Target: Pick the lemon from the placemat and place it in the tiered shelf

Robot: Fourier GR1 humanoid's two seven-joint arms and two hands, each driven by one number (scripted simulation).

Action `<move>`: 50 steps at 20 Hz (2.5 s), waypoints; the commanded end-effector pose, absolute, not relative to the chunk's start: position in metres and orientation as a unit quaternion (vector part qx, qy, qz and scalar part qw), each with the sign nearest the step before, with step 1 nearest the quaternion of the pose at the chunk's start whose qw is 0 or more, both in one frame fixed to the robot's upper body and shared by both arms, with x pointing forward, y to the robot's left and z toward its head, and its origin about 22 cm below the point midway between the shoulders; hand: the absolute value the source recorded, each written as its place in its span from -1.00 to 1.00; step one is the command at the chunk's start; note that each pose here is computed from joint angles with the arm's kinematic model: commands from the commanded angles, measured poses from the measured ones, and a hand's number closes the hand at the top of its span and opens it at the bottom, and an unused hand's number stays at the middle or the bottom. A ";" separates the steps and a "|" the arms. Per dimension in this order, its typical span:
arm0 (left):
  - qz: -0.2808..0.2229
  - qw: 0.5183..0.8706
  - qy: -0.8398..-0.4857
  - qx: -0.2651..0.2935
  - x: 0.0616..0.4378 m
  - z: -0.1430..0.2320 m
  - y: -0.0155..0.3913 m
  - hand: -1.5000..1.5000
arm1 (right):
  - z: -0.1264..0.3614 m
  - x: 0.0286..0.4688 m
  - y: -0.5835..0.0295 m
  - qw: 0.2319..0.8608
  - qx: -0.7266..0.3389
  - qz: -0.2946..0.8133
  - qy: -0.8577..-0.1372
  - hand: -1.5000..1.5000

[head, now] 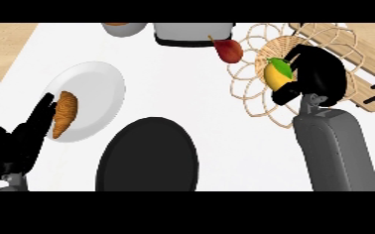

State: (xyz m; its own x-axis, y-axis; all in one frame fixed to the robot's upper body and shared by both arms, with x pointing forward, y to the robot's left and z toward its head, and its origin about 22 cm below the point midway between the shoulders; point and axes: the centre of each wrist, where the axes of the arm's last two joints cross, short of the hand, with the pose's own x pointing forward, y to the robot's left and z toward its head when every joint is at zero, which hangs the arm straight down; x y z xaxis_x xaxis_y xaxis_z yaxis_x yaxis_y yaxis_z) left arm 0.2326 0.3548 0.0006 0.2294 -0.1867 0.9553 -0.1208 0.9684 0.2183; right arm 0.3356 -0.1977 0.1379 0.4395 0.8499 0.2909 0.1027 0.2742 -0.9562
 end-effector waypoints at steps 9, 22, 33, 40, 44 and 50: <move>-0.020 0.780 -0.615 0.115 0.229 -0.002 0.344 0.00 | 0.250 0.277 -0.197 0.662 -0.485 0.111 -0.560 1.00; -0.015 0.776 -0.619 0.123 0.238 -0.006 0.340 0.00 | 0.349 0.266 -0.206 0.586 -0.598 0.061 -0.543 1.00; -0.022 0.782 -0.611 0.120 0.219 -0.006 0.355 0.00 | 0.375 0.305 -0.252 0.596 -0.622 0.083 -0.502 1.00; -0.018 0.779 -0.616 0.117 0.250 0.009 0.339 0.00 | 0.371 0.338 -0.285 0.580 -0.673 0.095 -0.449 1.00; -0.021 0.780 -0.616 0.108 0.228 -0.005 0.346 0.00 | 0.356 0.354 -0.301 0.585 -0.671 0.095 -0.445 1.00; -0.023 0.773 -0.624 0.114 0.234 0.007 0.343 0.00 | 0.338 0.375 -0.339 0.596 -0.656 0.062 -0.459 1.00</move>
State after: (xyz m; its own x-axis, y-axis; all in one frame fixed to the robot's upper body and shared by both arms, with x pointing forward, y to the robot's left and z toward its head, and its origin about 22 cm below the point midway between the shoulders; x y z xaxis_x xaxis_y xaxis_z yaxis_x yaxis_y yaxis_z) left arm 0.2359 0.3539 0.0041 0.2249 -0.1809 0.9574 -0.1118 0.9713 0.2098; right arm 0.3599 -0.3201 0.3500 0.5694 0.6967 0.4363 0.5132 0.1133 -0.8507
